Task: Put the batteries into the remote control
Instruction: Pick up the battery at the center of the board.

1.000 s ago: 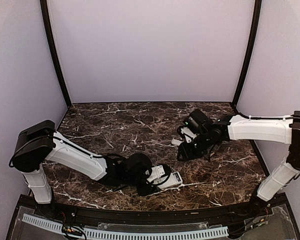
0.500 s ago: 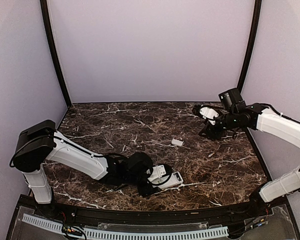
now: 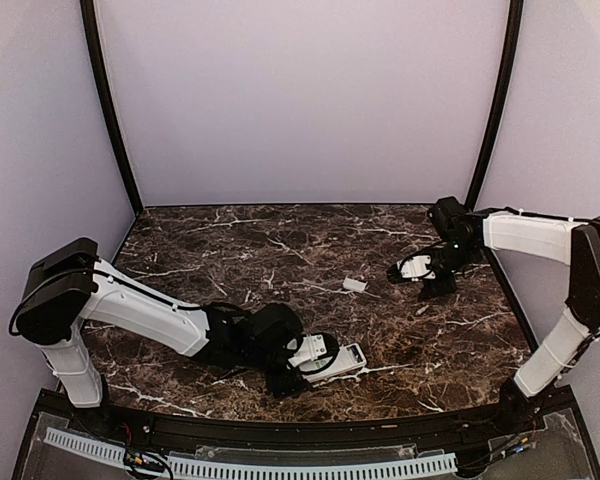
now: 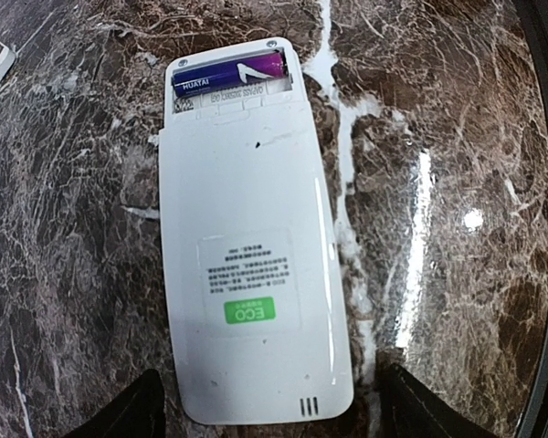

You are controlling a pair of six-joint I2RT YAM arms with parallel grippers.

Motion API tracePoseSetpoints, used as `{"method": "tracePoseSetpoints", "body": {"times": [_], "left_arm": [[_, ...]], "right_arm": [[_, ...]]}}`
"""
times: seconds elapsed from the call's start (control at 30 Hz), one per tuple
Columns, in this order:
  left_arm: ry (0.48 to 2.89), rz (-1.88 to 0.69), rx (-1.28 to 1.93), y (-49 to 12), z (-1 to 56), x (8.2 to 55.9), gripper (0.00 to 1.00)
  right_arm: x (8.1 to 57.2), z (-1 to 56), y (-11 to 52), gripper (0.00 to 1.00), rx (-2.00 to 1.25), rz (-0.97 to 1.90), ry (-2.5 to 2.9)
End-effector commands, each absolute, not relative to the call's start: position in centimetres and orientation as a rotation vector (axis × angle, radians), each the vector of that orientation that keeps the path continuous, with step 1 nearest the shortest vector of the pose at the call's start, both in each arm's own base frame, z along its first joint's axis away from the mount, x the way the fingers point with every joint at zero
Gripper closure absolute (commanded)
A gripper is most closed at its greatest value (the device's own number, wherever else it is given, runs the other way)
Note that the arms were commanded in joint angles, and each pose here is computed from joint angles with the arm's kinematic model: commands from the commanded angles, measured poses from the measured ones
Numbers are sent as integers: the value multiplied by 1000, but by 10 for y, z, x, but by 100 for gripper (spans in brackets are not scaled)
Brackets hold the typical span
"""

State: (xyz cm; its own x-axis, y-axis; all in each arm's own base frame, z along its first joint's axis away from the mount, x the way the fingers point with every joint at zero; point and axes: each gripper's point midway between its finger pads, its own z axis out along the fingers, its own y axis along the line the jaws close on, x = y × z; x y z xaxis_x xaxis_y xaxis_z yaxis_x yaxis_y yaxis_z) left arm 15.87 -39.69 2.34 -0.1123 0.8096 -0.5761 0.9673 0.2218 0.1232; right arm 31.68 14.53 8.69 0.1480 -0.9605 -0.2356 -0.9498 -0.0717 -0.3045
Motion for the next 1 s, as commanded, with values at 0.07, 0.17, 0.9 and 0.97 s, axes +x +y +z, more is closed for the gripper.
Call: {"method": "tracePoseSetpoints", "body": {"times": [0.07,0.17,0.9,0.97], "left_arm": [[2007,-261,1716,-366,13,153,20],[2005,-247,1713,-365,13,154,20],[1997,-256,1695,-374,14,158,20],[1998,-259,1694,-374,14,158,20]], "right_arm": [[318,64,139,47,-2184,6,1864],[325,72,147,47,-2093,27,1892],[321,88,110,50,665,314,2579],[313,72,109,49,751,327,2578]]}}
